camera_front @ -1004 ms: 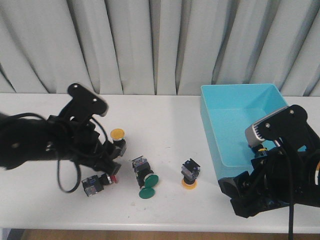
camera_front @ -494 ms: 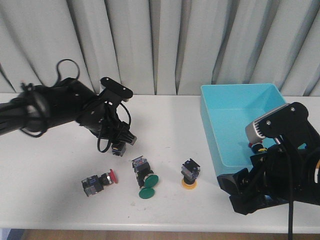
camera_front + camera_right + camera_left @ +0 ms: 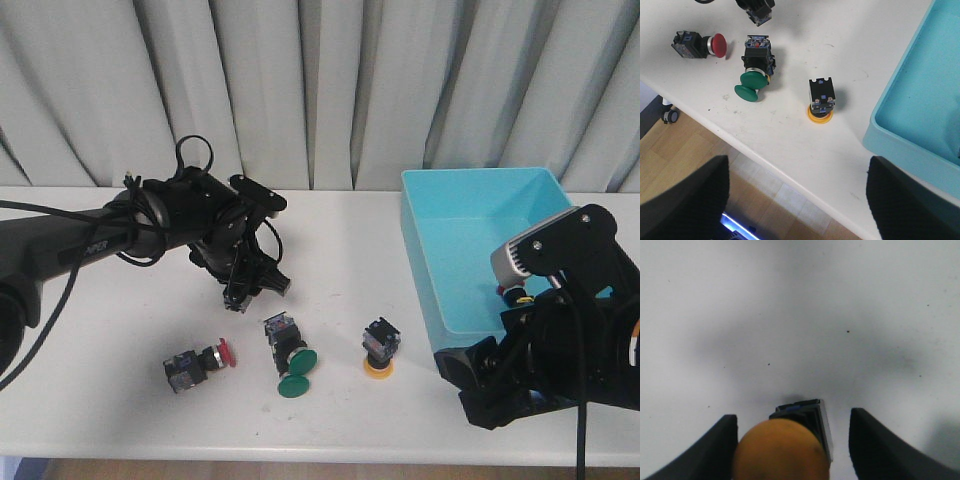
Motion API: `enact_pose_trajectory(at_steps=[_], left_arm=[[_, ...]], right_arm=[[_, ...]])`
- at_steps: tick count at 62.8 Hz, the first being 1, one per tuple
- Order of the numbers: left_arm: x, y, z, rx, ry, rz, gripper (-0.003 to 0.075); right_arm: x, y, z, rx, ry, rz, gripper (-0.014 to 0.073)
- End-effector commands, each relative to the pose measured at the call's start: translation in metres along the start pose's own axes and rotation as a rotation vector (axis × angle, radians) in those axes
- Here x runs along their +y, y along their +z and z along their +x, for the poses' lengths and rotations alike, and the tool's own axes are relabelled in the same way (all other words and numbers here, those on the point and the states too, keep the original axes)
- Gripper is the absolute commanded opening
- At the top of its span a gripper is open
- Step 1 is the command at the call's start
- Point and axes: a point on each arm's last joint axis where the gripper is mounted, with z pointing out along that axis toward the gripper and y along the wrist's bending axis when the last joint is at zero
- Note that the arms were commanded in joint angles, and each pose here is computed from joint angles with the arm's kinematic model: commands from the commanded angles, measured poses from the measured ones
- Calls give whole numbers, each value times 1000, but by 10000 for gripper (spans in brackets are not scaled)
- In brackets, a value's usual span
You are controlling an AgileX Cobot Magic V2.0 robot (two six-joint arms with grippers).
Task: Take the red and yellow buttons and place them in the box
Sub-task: 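Reach the left gripper down and grasp the yellow-capped button, then lift the yellow button with the left gripper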
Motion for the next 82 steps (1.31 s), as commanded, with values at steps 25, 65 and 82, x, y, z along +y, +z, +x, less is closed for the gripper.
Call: enact_pose_trajectory(at_steps=[25,65,82], left_arm=[[6,-36,-18,-94,-33,-2,242],[39,-211,-13,-268,-117,-24,206],[46,-266,20,-369,-114,-2,206]], right_arm=[[0,-8,-13,-101,-18,10,559],[0,-8,-12,-97,-18,9,559],[0,-8,-12,-97,-17,9,559]])
